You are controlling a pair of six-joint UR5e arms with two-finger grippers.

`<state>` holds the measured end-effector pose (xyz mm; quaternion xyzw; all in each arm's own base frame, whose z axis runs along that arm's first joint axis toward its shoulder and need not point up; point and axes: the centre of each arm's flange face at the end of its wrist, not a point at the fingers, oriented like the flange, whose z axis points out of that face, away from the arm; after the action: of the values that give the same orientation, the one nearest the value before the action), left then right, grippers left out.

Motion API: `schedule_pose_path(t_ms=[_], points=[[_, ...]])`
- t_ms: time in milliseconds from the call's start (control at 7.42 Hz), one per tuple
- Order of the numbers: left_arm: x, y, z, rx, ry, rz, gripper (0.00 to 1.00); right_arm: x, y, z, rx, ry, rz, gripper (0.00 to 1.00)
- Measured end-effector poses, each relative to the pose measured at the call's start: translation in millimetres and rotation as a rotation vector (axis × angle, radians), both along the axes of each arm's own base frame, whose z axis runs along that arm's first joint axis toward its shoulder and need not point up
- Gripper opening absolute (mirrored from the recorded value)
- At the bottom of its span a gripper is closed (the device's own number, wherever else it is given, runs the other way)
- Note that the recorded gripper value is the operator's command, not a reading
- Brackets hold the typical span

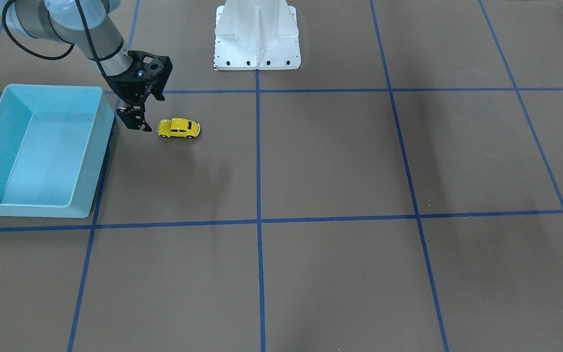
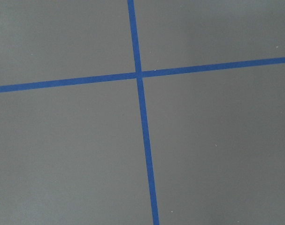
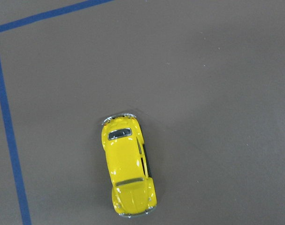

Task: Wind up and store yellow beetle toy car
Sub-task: 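Move the right gripper over the yellow car and grip it, then lift the car with the right gripper and carry it toward the bin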

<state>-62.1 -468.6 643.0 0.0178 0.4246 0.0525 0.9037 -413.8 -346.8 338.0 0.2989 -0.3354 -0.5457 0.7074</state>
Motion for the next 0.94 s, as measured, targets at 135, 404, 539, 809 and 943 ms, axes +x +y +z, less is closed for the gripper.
schedule_pose_path(t_ms=[135, 404, 539, 809, 943], points=[[0, 0, 1, -0.002, 0.000, 0.000, 1.00, -15, 10, 4, 0.025, 0.000, -0.004, 0.99], [0, 1, 1, -0.002, 0.001, 0.000, 1.00, -33, 27, 11, 0.061, -0.002, -0.015, 0.99], [0, 1, 1, -0.002, 0.001, 0.000, 1.00, -42, 31, 18, 0.080, -0.015, -0.015, 0.99], [0, 1, 1, -0.002, 0.001, 0.000, 1.00, -49, 31, 25, 0.098, -0.037, -0.014, 0.99], [0, 0, 1, -0.002, 0.001, 0.000, 1.00, -50, 30, 26, 0.100, -0.039, -0.017, 0.99]])
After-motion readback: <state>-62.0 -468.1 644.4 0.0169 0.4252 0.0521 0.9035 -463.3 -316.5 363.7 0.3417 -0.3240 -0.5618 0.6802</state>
